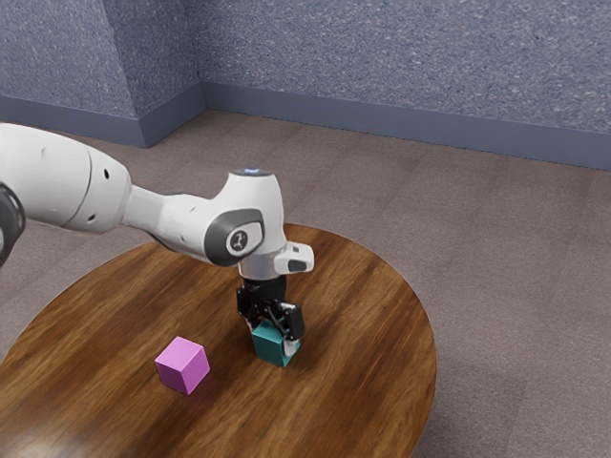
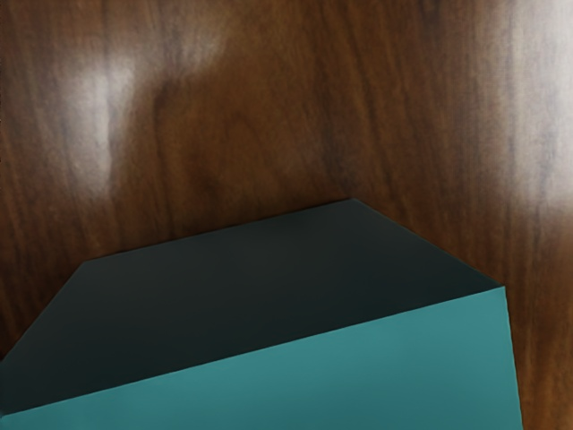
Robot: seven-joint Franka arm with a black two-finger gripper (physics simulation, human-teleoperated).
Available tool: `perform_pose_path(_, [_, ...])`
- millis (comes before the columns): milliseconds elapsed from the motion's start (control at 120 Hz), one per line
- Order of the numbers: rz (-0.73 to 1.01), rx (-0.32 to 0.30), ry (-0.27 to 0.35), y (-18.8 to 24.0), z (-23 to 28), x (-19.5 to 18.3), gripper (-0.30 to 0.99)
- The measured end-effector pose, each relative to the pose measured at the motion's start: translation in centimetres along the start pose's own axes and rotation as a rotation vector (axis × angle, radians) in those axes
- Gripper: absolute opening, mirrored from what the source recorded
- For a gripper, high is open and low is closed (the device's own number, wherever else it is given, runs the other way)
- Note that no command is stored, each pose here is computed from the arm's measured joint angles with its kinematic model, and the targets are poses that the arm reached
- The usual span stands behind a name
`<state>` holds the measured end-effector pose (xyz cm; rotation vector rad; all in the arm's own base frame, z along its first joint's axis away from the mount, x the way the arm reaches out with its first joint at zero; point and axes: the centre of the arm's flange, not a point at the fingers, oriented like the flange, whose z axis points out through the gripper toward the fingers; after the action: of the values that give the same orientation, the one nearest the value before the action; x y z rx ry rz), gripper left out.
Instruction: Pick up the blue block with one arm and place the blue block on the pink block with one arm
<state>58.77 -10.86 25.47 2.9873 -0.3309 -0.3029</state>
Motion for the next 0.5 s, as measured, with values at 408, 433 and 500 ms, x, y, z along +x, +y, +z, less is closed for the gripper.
perform_pose_path(408, [0.001, 0.015, 0.01, -0.1, 0.1, 1.4, 0.56])
perform_pose_path(433, [0.0, 0.016, 0.01, -0.1, 0.1, 1.5, 0.55])
perform_pose_path(500, [-0.001, 0.016, 0.012, -0.2, 0.1, 1.6, 0.53])
